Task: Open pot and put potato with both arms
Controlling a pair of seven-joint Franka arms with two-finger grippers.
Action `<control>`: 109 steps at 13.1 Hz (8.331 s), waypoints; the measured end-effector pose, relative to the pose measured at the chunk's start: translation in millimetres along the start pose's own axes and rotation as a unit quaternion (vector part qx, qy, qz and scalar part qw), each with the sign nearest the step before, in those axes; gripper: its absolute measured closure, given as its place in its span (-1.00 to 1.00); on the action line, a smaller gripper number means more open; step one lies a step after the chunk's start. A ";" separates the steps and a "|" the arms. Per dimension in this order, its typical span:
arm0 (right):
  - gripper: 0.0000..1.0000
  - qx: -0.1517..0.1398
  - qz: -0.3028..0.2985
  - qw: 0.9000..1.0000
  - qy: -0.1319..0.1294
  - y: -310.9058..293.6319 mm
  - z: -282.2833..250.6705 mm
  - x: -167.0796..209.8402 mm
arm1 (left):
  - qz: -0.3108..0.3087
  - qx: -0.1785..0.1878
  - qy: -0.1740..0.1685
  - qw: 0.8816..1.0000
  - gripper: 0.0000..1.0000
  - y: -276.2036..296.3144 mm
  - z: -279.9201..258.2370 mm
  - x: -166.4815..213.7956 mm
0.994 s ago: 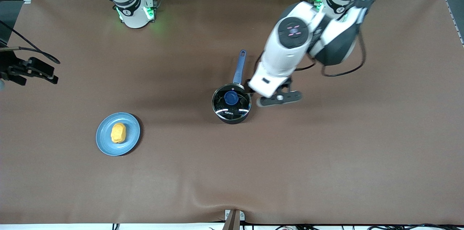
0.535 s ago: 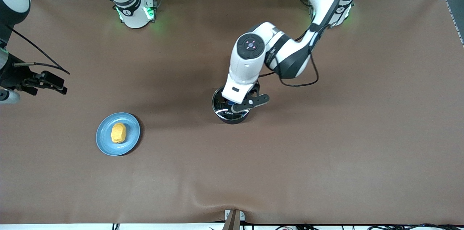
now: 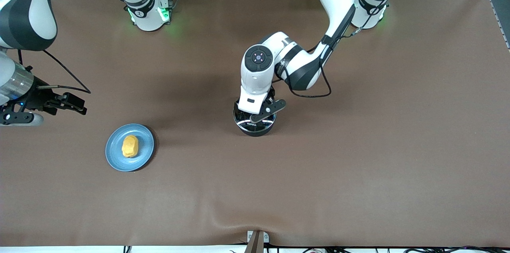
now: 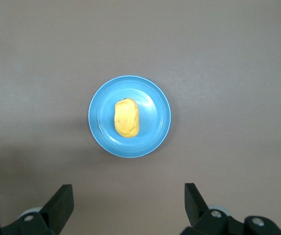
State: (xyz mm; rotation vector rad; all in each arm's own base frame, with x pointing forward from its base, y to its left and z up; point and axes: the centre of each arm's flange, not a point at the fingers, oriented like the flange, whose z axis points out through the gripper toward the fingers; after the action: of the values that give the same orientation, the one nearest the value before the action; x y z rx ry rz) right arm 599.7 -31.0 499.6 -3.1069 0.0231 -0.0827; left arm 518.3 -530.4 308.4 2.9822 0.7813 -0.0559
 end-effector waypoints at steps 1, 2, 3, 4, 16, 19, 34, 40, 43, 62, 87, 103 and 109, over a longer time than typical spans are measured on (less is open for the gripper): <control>-1.00 0.000 0.000 1.000 0.001 0.1 1.9 1.1 | -0.001 0.002 0.000 1.000 -1.00 -0.5 2.7 1.2; -1.00 0.000 0.000 1.000 0.004 0.3 5.2 2.8 | -0.001 0.003 0.000 1.000 -1.00 -0.6 4.6 1.3; -1.00 -0.001 0.000 1.000 0.005 0.7 10.7 4.6 | -0.001 0.004 -0.001 1.000 -1.00 -0.7 6.4 1.1; -1.00 -0.001 0.001 1.000 0.006 1.1 18.8 6.6 | 0.000 0.006 -0.001 1.000 -1.00 -0.6 8.6 0.2; -1.00 -0.005 -0.015 1.000 -0.004 -17.0 185.6 17.5 | 0.005 0.010 -0.002 1.000 -0.22 1.5 16.5 -7.0; -1.00 -0.006 -0.025 1.000 -0.001 -28.5 227.7 20.4 | 0.004 0.001 0.000 1.000 -0.22 4.6 6.8 -4.5; -0.88 -0.012 -0.030 0.999 0.013 -25.2 328.9 16.6 | 0.139 0.032 -0.021 0.989 -0.22 -209.9 -150.1 283.1; -0.10 -0.009 -0.031 0.999 -0.001 -27.9 298.0 28.6 | 0.177 0.016 -0.064 0.982 -0.22 -341.8 -41.5 356.3; -0.10 -0.004 -0.040 0.999 -0.016 -41.5 227.9 44.1 | 0.208 0.015 -0.066 0.976 -0.22 -371.1 10.7 348.0; -0.10 0.017 -0.051 0.998 -0.011 -437.2 143.8 -28.7 | 0.244 -0.010 0.091 0.965 -1.00 -376.0 -111.3 326.0; -0.18 -0.048 -0.041 0.997 0.040 -540.9 310.2 -112.4 | 0.249 0.004 0.036 0.968 -1.00 -382.4 -329.3 243.9; -0.60 -0.041 -0.005 0.998 0.056 -472.3 71.7 -53.6 | 0.242 0.007 0.026 0.970 -1.00 -391.7 -338.6 245.5; -0.71 -0.053 -0.006 0.998 0.044 -292.0 -84.1 -15.8 | 0.242 0.009 0.021 0.970 -1.00 -392.4 -338.6 244.3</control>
State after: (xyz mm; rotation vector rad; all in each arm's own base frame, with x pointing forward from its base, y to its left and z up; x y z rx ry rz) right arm 583.5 258.2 592.6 -3.2071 0.0104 -0.2253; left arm 545.3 -47.5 615.5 3.1046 0.0391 0.0226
